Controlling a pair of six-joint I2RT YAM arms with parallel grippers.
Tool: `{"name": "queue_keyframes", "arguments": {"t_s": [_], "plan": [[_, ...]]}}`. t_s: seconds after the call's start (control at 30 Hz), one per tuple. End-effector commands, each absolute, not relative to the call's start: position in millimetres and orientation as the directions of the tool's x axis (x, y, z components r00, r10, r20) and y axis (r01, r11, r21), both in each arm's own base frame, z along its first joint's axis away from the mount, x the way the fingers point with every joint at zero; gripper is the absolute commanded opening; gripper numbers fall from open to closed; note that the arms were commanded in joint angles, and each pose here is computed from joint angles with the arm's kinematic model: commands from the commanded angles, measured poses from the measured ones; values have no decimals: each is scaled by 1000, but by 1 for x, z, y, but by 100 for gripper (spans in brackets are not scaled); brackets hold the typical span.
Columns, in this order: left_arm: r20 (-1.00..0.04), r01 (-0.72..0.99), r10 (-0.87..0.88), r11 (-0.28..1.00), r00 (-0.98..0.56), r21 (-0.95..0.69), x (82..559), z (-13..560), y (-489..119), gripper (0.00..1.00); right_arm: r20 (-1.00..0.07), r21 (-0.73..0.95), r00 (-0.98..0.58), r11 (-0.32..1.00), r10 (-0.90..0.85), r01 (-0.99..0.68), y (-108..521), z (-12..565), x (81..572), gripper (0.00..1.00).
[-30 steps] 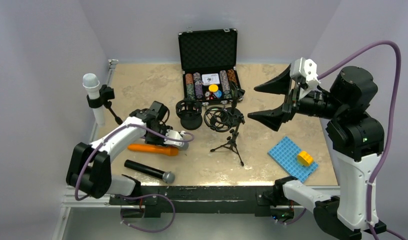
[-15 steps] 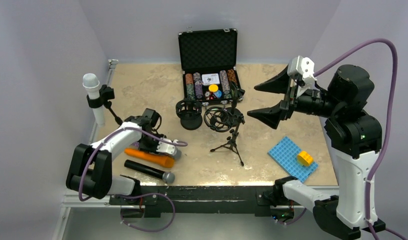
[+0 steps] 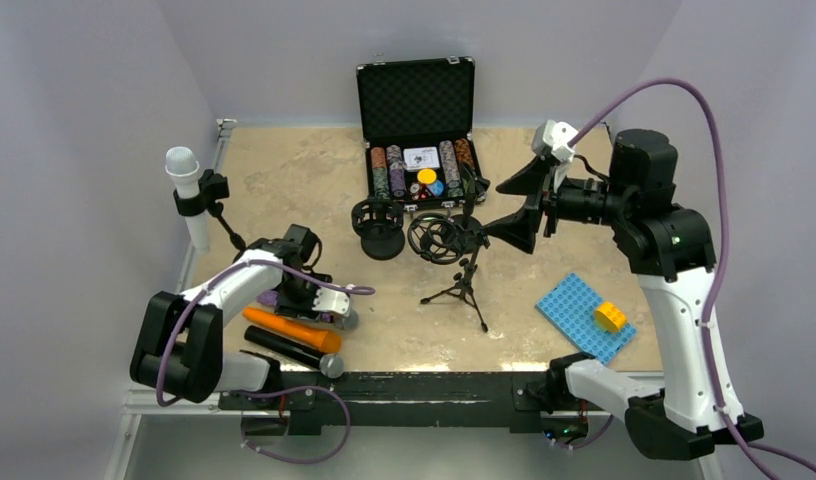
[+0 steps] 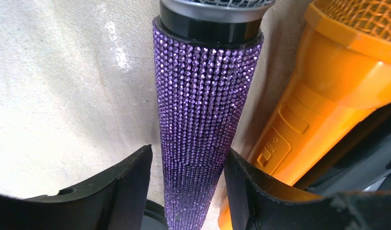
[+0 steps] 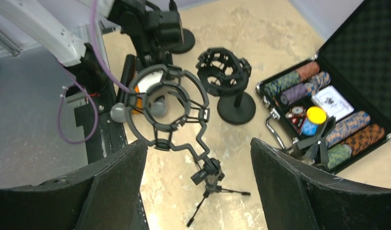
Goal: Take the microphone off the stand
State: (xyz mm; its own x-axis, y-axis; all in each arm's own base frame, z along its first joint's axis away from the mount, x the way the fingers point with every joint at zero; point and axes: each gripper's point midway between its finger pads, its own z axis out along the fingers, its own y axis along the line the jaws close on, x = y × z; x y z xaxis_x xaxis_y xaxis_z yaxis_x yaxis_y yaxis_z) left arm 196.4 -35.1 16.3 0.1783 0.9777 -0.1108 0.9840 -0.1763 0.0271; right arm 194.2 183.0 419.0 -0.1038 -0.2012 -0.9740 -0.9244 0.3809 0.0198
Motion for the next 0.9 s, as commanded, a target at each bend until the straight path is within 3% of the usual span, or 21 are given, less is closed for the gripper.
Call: {"name": "queue_keyframes", "arguments": {"t_s": [0.0,0.23,0.4,0.57,0.87], "plan": [[-172,985,972,-151,163,82,201,35,-47,61,-963,3,-110,399,-246,-917,179,404,204,83],[-206,985,969,-110,136,133,196,52,-51,61,-944,-54,-60,333,-324,-942,179,381,209,83],[-241,981,963,-79,121,177,191,70,-55,62,-915,-105,12,209,-404,-972,182,365,203,83],[-327,973,937,-46,120,225,186,99,-69,63,-882,-114,16,181,-470,-977,187,346,204,83],[-567,961,803,-27,185,275,163,155,-113,63,-851,-64,-183,443,-493,-894,188,331,231,82]]}}
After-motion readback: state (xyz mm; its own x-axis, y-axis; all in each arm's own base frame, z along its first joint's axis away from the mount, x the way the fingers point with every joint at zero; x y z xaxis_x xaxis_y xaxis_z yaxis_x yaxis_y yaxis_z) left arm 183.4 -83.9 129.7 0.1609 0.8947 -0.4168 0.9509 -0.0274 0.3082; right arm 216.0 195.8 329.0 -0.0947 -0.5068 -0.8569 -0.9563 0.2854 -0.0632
